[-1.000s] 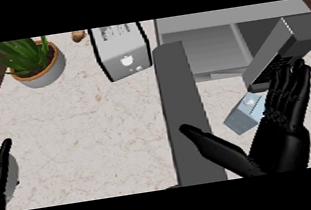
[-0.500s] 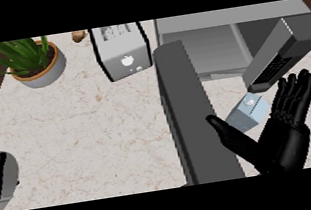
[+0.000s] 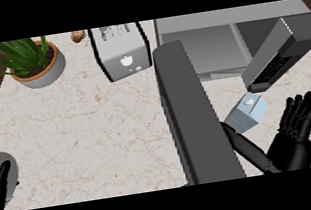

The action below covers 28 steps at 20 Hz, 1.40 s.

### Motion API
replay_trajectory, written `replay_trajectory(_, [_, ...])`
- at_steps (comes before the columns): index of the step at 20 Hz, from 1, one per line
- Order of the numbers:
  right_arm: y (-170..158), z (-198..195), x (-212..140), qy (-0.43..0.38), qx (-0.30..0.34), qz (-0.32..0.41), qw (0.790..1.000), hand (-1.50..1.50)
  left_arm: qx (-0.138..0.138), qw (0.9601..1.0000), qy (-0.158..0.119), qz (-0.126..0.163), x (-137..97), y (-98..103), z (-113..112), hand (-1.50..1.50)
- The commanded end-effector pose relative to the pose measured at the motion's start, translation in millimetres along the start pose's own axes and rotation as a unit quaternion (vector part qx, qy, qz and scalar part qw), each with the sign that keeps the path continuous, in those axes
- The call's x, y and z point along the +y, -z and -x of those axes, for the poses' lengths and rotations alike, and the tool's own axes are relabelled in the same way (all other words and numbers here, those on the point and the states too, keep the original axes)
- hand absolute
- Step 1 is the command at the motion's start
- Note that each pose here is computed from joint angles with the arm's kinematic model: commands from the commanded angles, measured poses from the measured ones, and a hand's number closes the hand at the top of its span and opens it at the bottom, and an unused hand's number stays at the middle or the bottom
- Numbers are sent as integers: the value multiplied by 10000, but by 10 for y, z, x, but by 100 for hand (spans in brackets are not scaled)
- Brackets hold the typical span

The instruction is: Pick up the milk, place it into the microwave and close the microwave

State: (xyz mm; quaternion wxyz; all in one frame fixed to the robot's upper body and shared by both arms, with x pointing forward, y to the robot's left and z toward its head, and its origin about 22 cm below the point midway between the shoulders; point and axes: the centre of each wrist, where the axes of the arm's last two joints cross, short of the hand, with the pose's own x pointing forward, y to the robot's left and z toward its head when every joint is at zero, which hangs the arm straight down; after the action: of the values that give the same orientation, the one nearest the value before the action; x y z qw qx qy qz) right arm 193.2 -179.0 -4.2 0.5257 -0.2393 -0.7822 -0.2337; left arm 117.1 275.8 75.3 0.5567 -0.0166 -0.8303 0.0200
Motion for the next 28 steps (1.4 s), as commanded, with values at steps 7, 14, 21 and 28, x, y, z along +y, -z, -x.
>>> replay_trajectory(7, [-45,654,-334,-81,-3,-144,9999,-150,-75,9999,-41,55,-156,-39,34,-150])
replay_trajectory(14, [100,741,-132,-146,-107,-294,9994,-150,-33,9999,-145,44,-93,-11,67,-150])
replay_trajectory(21, [-6,993,-352,-486,28,23,9988,-150,-30,10000,-48,-9,129,-94,-102,-150])
replay_trajectory(28, [142,1248,-650,-1029,311,542,9927,-150,-43,10000,30,1,5,-4,-123,-150])
